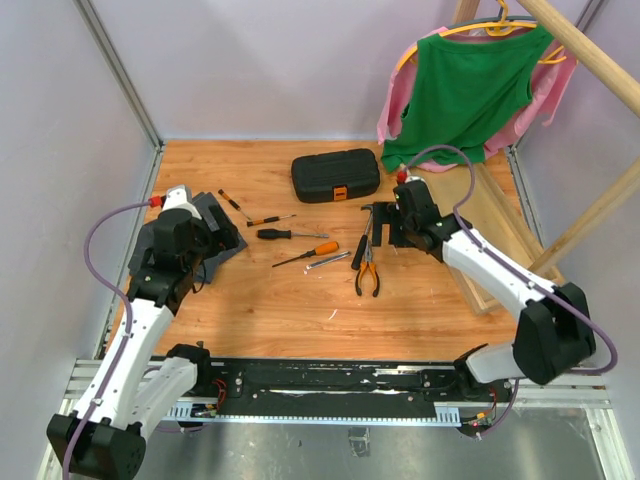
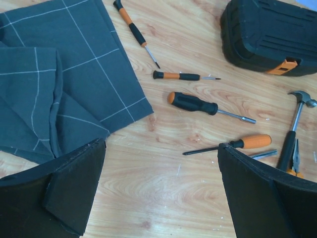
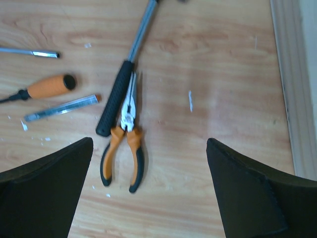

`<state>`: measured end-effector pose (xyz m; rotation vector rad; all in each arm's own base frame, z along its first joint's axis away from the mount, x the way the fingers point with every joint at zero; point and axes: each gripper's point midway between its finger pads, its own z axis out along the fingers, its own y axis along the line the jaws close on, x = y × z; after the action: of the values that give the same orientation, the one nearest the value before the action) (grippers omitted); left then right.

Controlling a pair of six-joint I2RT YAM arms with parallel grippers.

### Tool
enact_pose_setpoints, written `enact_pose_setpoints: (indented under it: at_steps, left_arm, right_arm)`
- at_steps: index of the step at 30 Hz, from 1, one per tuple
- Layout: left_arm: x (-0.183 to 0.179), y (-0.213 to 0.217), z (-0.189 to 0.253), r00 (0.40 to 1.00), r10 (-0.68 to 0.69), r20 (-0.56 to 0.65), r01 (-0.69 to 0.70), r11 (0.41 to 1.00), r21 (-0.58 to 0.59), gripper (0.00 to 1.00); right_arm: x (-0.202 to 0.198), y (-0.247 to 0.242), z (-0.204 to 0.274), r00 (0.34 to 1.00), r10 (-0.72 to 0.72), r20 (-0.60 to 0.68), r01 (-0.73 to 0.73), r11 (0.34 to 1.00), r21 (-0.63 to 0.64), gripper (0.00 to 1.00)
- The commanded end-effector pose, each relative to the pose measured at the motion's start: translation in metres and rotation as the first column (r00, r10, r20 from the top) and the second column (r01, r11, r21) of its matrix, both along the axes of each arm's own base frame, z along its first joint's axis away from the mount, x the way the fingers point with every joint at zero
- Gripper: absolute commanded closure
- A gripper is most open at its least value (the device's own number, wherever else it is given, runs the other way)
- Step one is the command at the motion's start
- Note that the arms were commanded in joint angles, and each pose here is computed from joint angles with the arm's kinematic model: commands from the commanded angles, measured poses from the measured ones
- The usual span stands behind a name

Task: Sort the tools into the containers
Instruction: Move the storage box to the center of the board.

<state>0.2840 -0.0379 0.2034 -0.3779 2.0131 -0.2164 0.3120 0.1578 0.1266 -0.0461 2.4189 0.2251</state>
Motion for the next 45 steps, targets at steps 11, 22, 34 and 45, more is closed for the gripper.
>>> enact_pose_setpoints:
  at_steps: [11, 22, 34, 45]
  left_arm:
    - [0.011, 0.004, -0.012, 0.998, 0.003, -0.068, 0.0, 0.999, 0.048, 0.01]
    - [0.001, -0.007, 0.003, 0.997, -0.071, 0.017, 0.071, 0.997, 0.015, 0.01]
    - [0.004, -0.01, -0.006, 0.996, -0.093, -0.007, 0.093, 0.995, 0.02, 0.01]
    - [0.007, -0.022, -0.007, 0.986, -0.166, -0.008, 0.166, 0.986, 0.009, 0.01]
  right_arm:
    - [0.081, 0.035, 0.026, 0.993, 0.064, 0.099, -0.059, 0.997, -0.054, 0.02]
    - [0.127, 0.054, 0.029, 0.992, 0.057, 0.114, -0.049, 0.996, -0.076, 0.02]
    - [0.177, 0.07, 0.025, 0.985, 0.077, 0.152, -0.061, 0.992, -0.109, 0.02]
    - [0.241, 0.088, 0.022, 0.973, 0.084, 0.215, -0.066, 0.994, -0.088, 0.02]
